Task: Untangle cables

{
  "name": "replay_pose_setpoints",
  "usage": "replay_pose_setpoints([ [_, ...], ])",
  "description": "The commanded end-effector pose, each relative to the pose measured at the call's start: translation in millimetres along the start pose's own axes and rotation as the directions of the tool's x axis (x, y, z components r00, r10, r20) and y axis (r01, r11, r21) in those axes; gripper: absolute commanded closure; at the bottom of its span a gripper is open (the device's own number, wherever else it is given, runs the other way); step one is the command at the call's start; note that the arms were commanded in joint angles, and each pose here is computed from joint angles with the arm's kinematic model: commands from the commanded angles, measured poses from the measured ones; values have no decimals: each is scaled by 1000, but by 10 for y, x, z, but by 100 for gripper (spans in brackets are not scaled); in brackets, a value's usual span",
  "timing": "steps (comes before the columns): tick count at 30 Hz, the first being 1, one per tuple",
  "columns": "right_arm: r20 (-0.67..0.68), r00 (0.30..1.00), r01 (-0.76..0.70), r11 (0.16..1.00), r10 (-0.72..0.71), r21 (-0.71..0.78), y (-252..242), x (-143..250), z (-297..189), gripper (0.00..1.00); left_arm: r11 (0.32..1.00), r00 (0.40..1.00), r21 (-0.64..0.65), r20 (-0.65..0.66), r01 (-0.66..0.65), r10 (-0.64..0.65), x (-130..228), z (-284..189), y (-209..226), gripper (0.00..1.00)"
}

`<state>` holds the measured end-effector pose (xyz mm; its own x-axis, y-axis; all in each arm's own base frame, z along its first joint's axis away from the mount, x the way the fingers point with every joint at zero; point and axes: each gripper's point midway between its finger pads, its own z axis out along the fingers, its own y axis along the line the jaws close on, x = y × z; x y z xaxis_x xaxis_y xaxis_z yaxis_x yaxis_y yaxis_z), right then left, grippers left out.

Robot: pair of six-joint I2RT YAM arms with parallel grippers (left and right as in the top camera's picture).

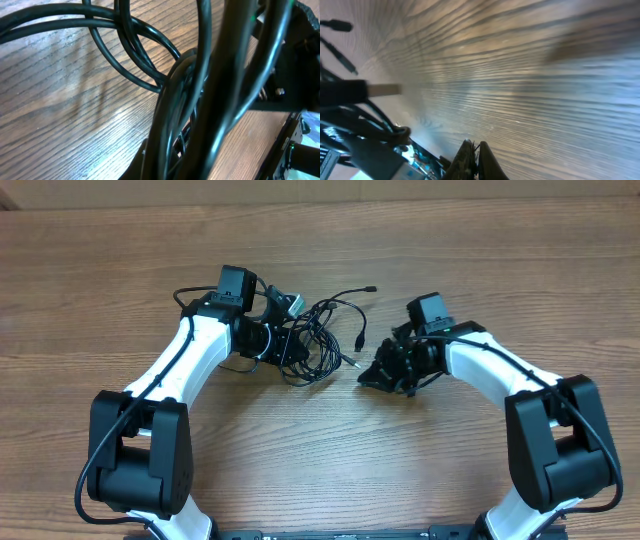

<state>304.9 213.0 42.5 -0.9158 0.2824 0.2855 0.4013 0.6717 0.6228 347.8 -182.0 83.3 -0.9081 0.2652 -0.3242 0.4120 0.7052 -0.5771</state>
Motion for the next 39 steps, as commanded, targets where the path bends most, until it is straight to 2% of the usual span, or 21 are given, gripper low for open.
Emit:
replay_pose_setpoints([
  [1,31,999,43,999,-42,-30,128,-13,-65,96,999,999,26,7,-32,32,12,-58,-129,96],
  [5,43,998,38,997,-35,-69,226,-54,-68,96,995,996,44,-22,-86,87,91,-42,-180,96],
  [20,25,998,65,991,-62,-121,338,-27,-75,96,994,995,49,-28,-95,97,96,-1,-207,96],
  [23,32,998,51,990,-48,-133,378,-46,-73,96,989,990,68,-32,-132,135,109,27,-269,96],
  [30,31,992,123,981,-119,-147,532,57,39,96,981,982,87,-51,-176,181,147,112,-408,96],
  [39,38,983,183,977,-180,-109,440,57,42,96,980,989,138,-26,-142,147,116,45,-428,96],
])
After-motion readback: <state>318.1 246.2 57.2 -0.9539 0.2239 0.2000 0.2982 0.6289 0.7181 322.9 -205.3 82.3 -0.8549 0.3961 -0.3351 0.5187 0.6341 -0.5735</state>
